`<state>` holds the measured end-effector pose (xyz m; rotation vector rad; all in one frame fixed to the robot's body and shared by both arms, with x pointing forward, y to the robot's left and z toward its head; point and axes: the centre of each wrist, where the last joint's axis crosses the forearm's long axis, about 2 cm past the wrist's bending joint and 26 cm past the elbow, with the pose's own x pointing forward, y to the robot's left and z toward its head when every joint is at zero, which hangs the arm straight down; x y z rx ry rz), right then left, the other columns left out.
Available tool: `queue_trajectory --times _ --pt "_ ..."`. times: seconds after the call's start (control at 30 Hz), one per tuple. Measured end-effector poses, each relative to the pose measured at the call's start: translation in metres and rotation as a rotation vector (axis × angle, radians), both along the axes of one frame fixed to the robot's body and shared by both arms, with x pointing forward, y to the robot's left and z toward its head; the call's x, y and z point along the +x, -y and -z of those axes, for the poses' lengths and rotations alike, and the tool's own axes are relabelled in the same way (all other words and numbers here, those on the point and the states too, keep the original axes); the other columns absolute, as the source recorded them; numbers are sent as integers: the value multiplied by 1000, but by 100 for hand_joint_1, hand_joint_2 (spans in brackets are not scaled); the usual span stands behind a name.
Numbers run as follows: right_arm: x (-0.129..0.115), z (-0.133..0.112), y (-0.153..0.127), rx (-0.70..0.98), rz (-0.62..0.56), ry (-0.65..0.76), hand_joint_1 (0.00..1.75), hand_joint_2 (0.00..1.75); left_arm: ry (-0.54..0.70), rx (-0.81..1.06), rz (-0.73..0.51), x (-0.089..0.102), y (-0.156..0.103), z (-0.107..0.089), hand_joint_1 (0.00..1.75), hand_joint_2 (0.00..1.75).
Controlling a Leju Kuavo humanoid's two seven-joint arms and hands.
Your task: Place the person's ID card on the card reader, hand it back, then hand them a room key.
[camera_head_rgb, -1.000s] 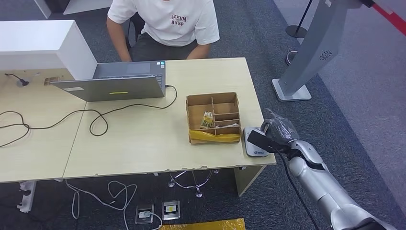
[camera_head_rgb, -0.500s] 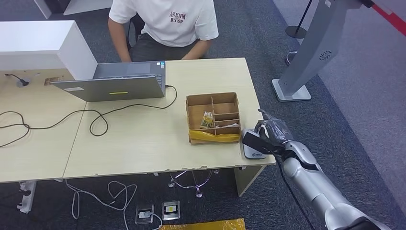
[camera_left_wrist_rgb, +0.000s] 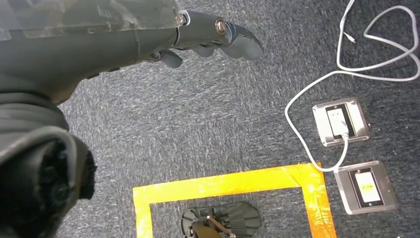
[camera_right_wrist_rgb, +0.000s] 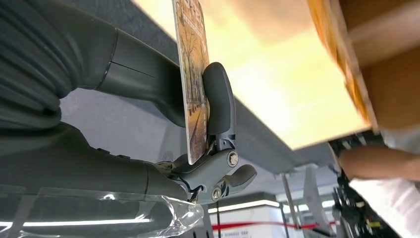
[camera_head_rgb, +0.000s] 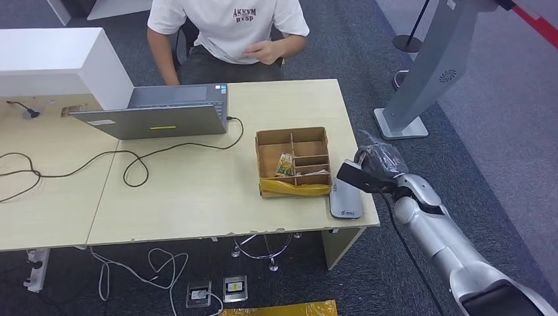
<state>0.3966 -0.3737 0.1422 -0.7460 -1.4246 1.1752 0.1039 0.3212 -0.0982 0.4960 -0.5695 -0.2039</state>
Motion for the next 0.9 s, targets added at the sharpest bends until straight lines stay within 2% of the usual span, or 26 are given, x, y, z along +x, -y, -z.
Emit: queue_trajectory --times 0.43,0.57,0.73,0.9 --pt "56 -106 8 -64 -65 260 175 175 20 5 37 3 0 -1 0 0" --pt "70 -135 3 -72 -89 312 175 175 25 6 53 6 1 -1 0 0" --pt "87 -158 -19 -82 -123 321 175 175 37 6 74 13 1 -3 0 0" --pt "98 -171 -42 -84 -126 315 175 175 43 9 89 17 2 -4 0 0"
